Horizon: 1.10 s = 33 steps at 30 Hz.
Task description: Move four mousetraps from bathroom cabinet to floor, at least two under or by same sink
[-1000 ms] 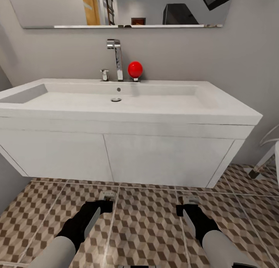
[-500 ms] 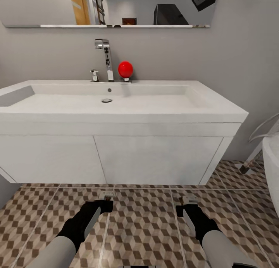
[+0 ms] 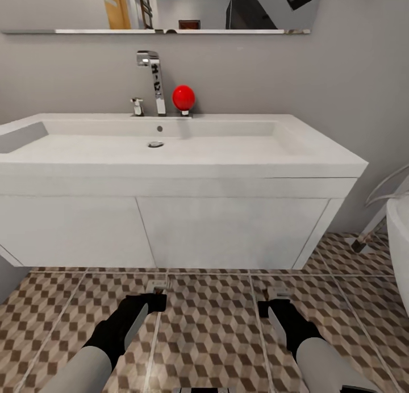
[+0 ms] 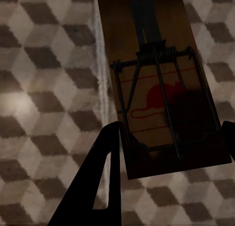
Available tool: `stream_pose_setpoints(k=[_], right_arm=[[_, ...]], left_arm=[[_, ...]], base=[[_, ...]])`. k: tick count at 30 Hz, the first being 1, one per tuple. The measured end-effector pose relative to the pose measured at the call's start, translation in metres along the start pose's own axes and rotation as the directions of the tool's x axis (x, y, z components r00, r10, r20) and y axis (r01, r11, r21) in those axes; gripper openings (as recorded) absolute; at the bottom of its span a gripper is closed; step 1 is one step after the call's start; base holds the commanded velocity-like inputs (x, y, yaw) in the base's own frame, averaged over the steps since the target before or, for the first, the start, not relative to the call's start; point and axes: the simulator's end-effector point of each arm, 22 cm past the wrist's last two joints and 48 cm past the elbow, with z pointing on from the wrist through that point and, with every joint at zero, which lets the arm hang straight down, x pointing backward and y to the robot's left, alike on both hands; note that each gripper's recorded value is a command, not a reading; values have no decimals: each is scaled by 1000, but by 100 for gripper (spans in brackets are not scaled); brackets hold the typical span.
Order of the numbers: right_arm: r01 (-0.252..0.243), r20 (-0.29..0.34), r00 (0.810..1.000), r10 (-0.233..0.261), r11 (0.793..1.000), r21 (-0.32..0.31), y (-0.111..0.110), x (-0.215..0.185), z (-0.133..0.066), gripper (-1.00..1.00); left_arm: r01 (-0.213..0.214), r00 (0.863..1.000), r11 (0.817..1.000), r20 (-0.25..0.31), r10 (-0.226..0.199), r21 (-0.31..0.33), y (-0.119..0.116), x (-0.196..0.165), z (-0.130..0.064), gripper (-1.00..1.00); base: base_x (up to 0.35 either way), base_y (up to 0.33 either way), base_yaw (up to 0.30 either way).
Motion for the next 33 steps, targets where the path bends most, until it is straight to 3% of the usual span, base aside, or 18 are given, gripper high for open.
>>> stream_pose_setpoints(k=[16,26,33], right_arm=[[6,-57,998,-6,1000,4,2,29,24,-100],[2,-41,999,-2,1000,2,6,44,41,-100],[5,-59,998,-5,1000,-2,9,65,53,-100]], left_arm=[[5,998,1000,-64,-5,-2,4,31,24,-100],[8,994,1000,-109,-9,-16,13,56,39,-100],[40,995,997,-89,-46,-64,49,69,51,-100]], base=[[0,0,0],[0,0,0],[0,0,0]])
